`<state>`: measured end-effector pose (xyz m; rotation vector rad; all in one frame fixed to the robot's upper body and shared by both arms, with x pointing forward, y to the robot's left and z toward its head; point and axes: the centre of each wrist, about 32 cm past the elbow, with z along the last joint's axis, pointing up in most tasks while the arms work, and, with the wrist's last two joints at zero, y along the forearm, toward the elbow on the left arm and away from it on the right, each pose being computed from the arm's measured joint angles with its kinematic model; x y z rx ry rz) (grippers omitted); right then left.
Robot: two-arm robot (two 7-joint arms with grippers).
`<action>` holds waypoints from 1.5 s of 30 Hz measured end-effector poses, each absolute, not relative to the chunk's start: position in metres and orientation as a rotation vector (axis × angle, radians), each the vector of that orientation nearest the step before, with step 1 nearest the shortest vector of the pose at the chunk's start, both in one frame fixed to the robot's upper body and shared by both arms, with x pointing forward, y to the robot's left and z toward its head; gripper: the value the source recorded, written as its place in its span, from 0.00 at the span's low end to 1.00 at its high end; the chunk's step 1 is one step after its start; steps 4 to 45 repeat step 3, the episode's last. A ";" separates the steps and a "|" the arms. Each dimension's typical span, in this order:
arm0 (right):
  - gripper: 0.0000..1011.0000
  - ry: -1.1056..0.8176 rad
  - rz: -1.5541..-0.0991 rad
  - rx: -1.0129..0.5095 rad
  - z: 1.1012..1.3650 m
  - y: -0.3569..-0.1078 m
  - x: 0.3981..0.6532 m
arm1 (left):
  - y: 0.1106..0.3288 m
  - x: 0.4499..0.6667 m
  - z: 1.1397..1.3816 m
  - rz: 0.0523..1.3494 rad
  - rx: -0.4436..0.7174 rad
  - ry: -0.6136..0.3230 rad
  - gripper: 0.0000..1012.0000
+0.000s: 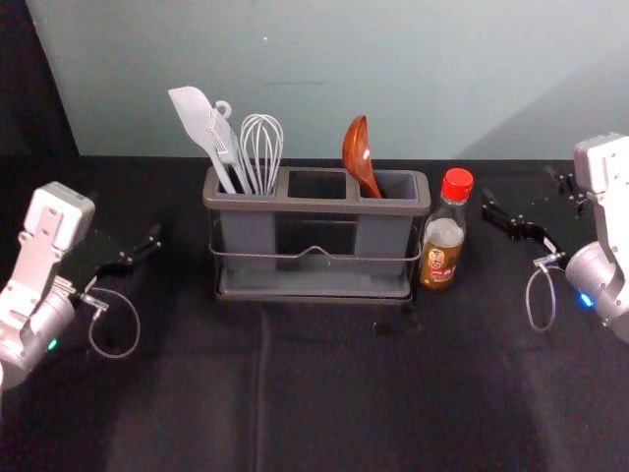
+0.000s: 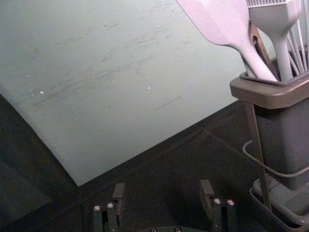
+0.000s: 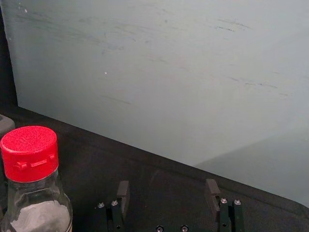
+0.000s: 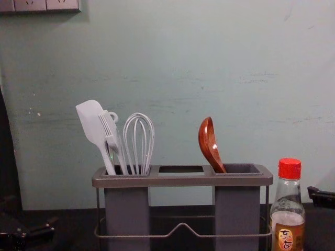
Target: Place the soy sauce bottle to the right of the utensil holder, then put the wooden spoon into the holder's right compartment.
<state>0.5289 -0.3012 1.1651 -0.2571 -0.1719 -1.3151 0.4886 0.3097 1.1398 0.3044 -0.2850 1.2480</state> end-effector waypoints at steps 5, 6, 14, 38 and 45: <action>0.99 -0.172 -1.315 -0.257 1.165 -0.301 0.529 | 0.310 0.489 1.140 1.248 0.304 -0.285 0.99; 0.99 -0.172 -1.315 -0.257 1.165 -0.301 0.529 | 0.310 0.489 1.140 1.248 0.304 -0.285 0.99; 0.99 -0.172 -1.315 -0.257 1.165 -0.301 0.529 | 0.310 0.489 1.140 1.248 0.304 -0.285 0.99; 0.99 -0.172 -1.315 -0.257 1.165 -0.301 0.529 | 0.310 0.489 1.140 1.248 0.304 -0.285 0.99; 0.99 -0.172 -1.315 -0.257 1.165 -0.301 0.529 | 0.310 0.489 1.140 1.248 0.304 -0.285 0.99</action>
